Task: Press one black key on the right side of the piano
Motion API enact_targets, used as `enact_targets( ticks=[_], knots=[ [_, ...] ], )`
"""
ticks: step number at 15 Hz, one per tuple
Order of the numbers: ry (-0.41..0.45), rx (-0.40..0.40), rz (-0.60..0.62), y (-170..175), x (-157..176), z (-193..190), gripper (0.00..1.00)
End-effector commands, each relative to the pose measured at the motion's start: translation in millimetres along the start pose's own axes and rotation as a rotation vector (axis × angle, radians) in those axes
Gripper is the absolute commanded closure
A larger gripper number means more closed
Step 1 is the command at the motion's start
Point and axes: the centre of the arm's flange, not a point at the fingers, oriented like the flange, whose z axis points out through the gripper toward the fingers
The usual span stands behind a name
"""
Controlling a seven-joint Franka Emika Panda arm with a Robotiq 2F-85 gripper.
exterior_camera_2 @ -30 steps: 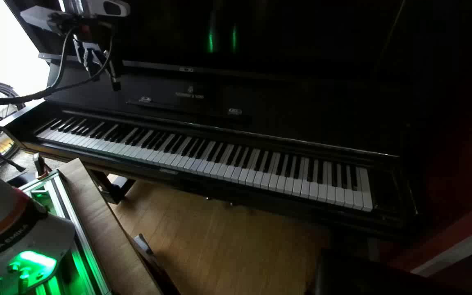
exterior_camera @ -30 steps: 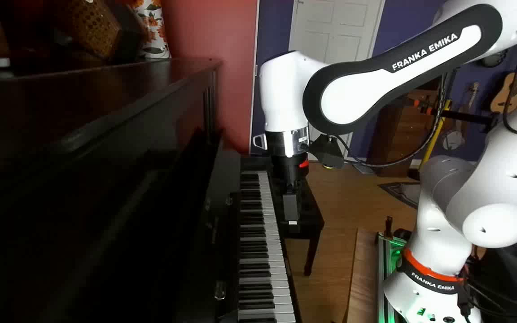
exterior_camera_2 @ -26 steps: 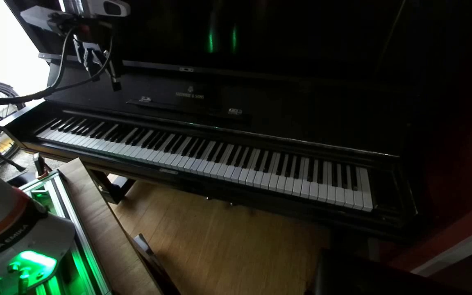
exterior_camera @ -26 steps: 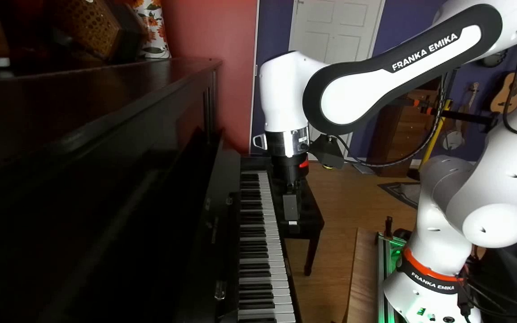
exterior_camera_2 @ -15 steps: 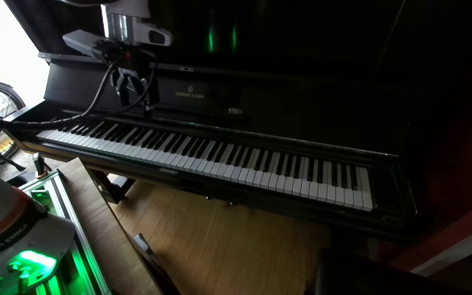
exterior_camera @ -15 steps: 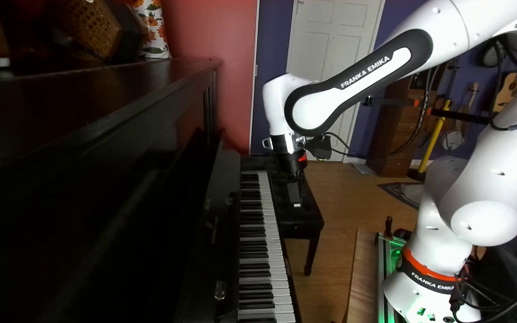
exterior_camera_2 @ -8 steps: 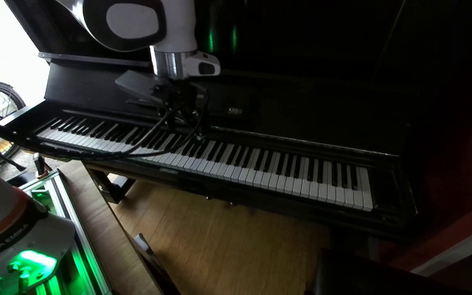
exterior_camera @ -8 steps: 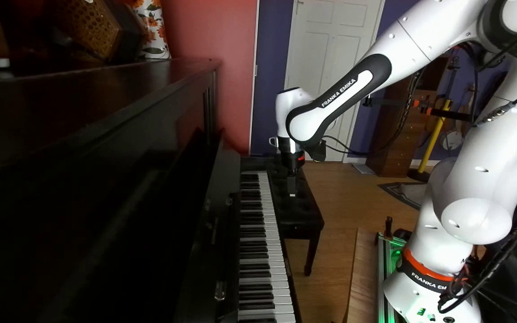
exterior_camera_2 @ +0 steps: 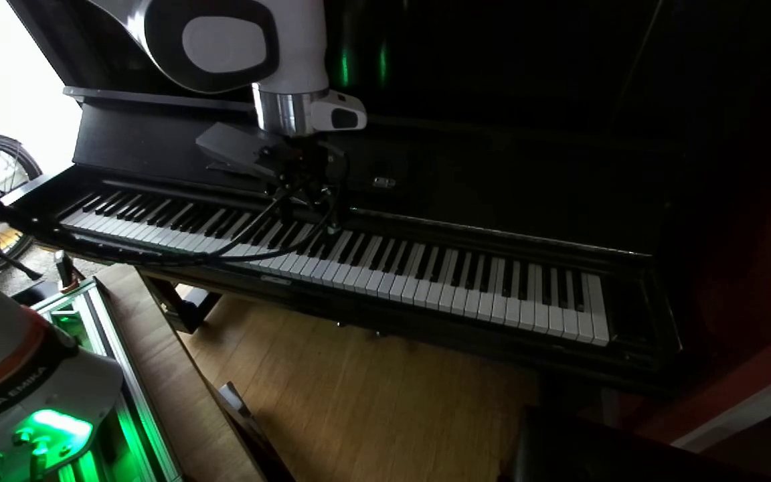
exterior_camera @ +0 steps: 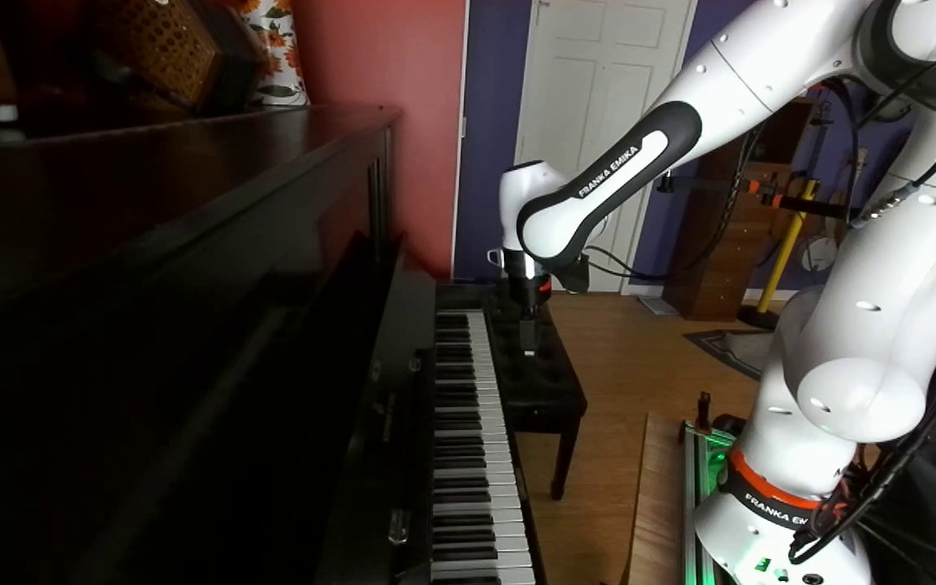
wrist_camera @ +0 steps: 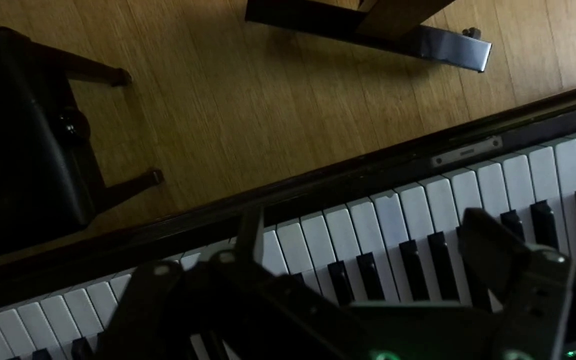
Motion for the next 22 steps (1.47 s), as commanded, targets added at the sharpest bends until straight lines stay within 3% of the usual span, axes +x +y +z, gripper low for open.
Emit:
enact_targets(
  ticks=[1,3,7,8,9,19,20,21,22],
  knots=[
    [0.018,-0.084,-0.118,11.0,20.2,23.0,0.00],
    [0.082,-0.117,-0.176,16.5,37.3,37.6,0.00],
    [0.179,-0.094,-0.245,24.7,64.6,65.7,0.00],
    [0.181,-0.076,-0.251,28.5,69.4,73.0,0.00],
    [0.171,-0.104,-0.223,13.0,50.8,54.0,0.00],
    [0.210,-0.106,-0.233,31.0,71.0,70.3,0.00],
    [0.213,-0.103,-0.230,33.8,73.5,73.9,0.06],
    [0.220,-0.101,-0.236,36.0,75.2,76.9,0.27],
    [0.221,-0.099,-0.237,38.2,77.2,80.4,0.30]
  ],
)
